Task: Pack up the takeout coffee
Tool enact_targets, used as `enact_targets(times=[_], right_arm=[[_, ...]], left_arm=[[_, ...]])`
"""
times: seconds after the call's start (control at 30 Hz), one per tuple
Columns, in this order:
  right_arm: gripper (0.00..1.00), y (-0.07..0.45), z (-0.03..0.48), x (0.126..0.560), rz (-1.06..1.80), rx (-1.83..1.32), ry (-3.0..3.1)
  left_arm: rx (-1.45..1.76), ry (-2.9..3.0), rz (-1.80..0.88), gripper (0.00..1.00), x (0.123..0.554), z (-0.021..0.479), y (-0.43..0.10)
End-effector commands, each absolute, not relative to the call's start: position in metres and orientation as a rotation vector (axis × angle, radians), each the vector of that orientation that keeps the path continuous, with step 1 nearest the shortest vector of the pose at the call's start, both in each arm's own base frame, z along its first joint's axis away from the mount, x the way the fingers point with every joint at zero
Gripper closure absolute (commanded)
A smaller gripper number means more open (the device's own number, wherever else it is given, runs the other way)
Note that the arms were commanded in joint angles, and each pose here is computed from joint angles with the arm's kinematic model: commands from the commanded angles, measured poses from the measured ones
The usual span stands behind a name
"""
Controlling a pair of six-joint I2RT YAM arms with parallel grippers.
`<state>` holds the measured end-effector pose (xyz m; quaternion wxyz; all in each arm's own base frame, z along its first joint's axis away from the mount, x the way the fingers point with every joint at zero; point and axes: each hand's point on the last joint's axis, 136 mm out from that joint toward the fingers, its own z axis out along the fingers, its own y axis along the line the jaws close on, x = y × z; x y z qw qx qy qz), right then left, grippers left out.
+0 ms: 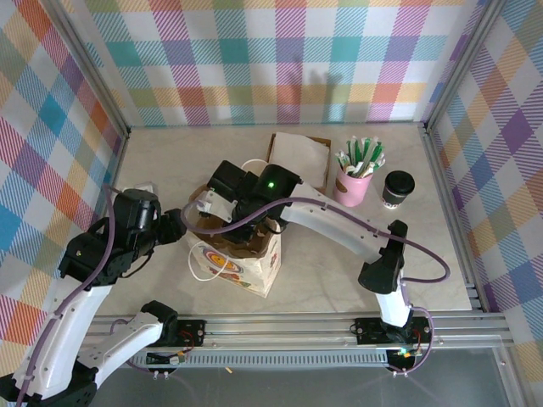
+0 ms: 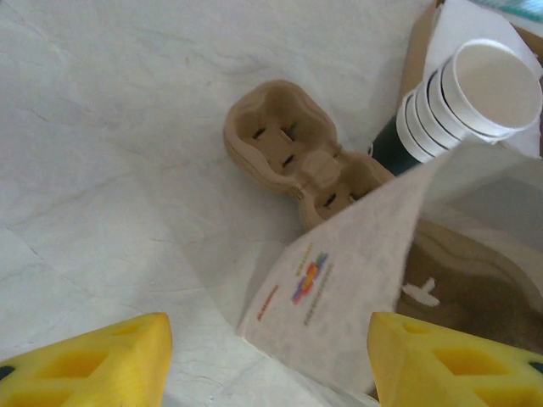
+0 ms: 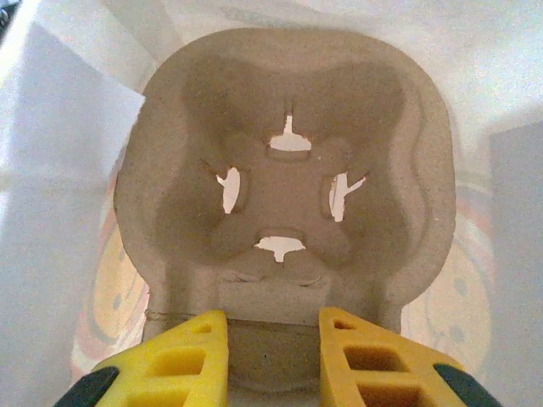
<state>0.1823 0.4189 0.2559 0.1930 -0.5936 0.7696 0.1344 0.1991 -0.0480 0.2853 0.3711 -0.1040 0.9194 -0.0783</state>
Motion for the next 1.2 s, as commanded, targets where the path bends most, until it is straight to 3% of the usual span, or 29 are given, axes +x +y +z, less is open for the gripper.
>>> enact_targets(times=[0.0, 0.43, 1.17], right_arm=[[0.81, 0.420, 0.265, 0.182, 0.386, -1.642, 2.162], [0.81, 0.423, 0.258, 0.188, 0.389, -1.615, 2.167], [0.80, 0.426, 0.237, 0.178, 0.448, -1.655, 2.183]], left_arm=[[-0.249, 2.345, -0.321, 0.38, 0.204, 0.288, -0.064], [-0.162, 2.390, -0.424, 0.38, 0.201, 0.281, -0.083], [-0.290, 2.339, -0.313, 0.41, 0.178, 0.276, -0.049]])
